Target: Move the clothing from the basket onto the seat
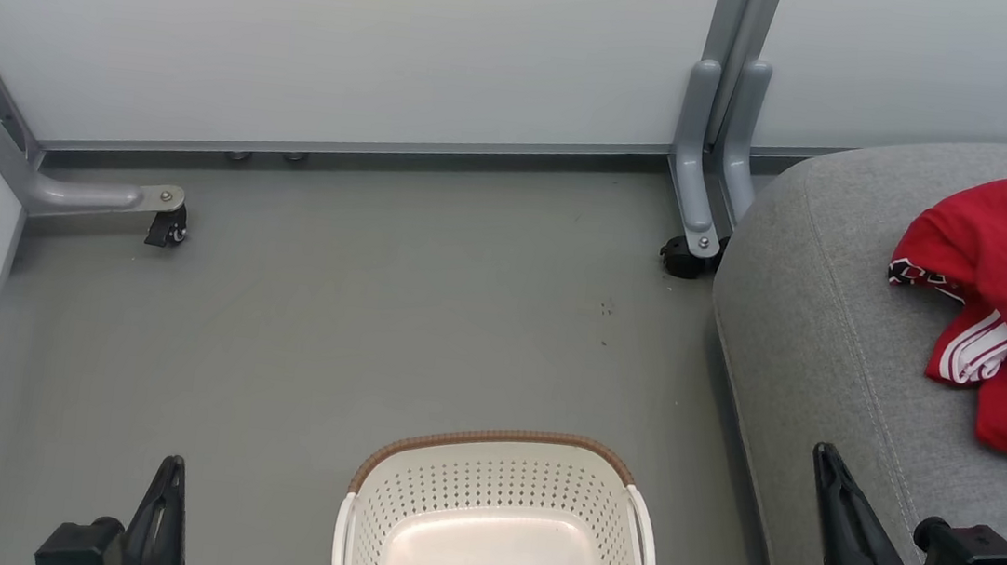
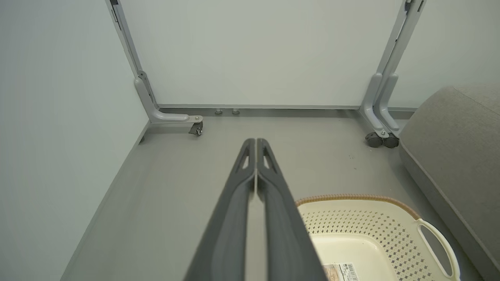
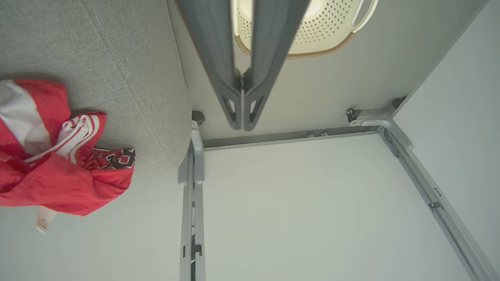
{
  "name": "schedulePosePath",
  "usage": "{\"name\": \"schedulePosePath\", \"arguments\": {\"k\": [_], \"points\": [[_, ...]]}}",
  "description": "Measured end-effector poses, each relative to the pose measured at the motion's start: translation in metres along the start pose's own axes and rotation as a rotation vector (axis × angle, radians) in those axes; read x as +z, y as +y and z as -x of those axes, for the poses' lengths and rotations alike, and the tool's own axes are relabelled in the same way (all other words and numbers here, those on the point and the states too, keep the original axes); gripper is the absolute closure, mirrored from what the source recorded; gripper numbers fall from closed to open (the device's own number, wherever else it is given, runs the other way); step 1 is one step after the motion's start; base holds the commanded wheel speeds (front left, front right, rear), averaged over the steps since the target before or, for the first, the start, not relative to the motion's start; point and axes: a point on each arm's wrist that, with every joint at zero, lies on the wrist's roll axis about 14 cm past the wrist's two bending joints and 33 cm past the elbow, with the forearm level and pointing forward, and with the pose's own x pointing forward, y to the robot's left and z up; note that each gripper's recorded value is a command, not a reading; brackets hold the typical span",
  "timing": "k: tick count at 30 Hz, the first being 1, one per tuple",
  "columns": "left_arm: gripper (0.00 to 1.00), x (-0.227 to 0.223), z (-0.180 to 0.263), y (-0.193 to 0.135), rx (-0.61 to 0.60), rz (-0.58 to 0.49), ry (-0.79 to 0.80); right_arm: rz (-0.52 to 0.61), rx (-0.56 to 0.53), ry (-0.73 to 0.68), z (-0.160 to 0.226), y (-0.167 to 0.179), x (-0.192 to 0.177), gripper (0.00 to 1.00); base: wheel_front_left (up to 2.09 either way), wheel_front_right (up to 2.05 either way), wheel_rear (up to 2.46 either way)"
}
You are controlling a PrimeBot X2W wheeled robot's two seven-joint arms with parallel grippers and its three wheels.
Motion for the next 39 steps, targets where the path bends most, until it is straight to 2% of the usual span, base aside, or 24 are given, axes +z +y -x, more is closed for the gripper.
{"name": "schedulePosePath", "arguments": {"k": [15,33,34,39], "points": [[1.00,0.000,-0.004,0.011,0.064,0.290,0.029,-0.286,-0.022,0.009,-0.007,-0.007,-0.006,1.00,0.00,0.00,0.00],[1.00,0.007,-0.013,0.016,0.089,0.581,0.025,-0.560,-0.040,0.000,-0.018,-0.014,-0.006,1.00,0.00,0.00,0.00],[1.00,0.011,-0.016,0.017,0.089,0.697,0.019,-0.669,-0.050,-0.004,-0.022,-0.017,-0.007,1.00,0.00,0.00,0.00],[1.00,0.014,-0.019,0.017,0.087,0.760,0.014,-0.729,-0.052,-0.007,-0.026,-0.019,-0.006,1.00,0.00,0.00,0.00]]}}
